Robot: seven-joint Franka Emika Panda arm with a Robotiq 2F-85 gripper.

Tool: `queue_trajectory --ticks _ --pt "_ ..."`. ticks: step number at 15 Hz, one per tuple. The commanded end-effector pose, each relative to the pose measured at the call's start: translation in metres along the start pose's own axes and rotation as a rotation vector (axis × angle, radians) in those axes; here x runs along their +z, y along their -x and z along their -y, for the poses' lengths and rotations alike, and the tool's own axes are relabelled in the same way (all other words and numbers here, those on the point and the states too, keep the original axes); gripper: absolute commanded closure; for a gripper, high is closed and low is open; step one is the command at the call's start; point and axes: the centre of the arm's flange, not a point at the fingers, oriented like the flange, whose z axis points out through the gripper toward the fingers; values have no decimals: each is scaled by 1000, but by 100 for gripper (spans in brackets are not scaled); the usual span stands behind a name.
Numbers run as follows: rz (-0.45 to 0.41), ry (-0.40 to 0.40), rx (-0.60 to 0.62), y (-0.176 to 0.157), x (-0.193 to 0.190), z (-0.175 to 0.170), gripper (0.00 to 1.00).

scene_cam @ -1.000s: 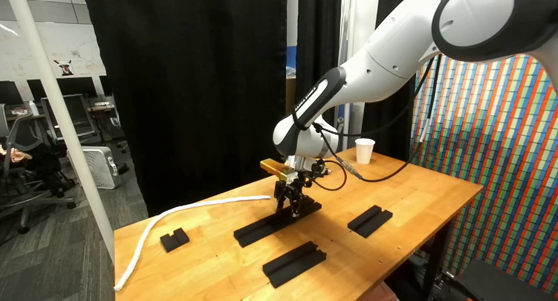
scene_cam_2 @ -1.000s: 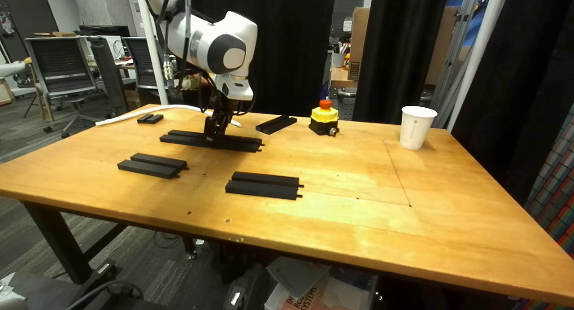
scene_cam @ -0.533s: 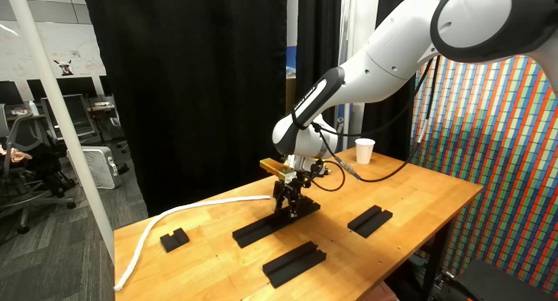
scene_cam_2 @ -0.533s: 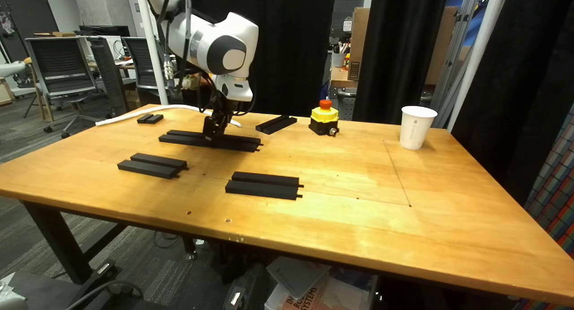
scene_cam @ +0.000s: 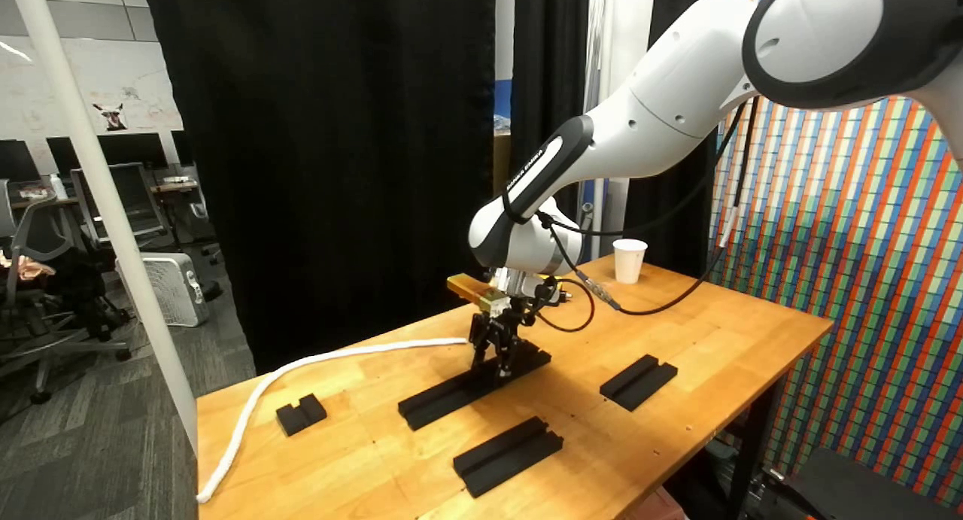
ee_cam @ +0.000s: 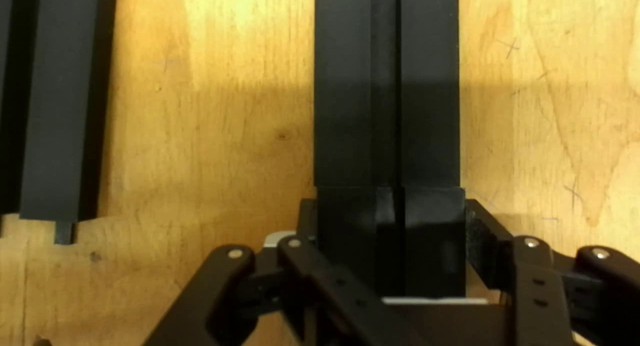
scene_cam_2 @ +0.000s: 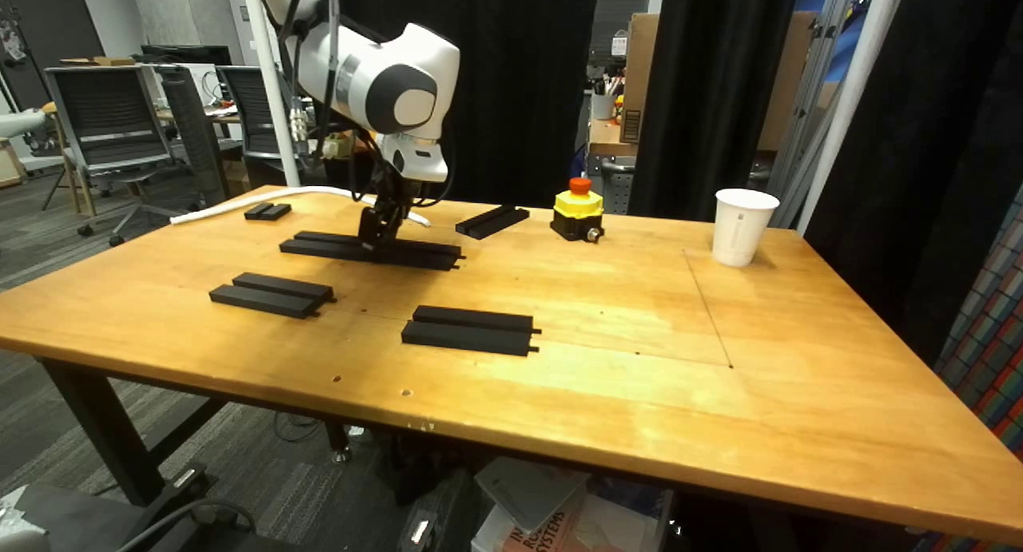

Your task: Arrange the black objects on the table

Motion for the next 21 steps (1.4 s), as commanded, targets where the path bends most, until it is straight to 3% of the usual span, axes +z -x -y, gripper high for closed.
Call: queue_trajectory --ticks 1,9,10,12,16,21 --pt "44 -7 -3 2 4 8 55" --pt "57 -2 -12 4 5 9 55" --pt "61 2 -19 4 4 9 7" --pt "59 0 -33 5 1 7 1" --pt "20 -9 -60 10 -29 -2 0" --pt "-63 -22 -84 -5 -98 -36 0"
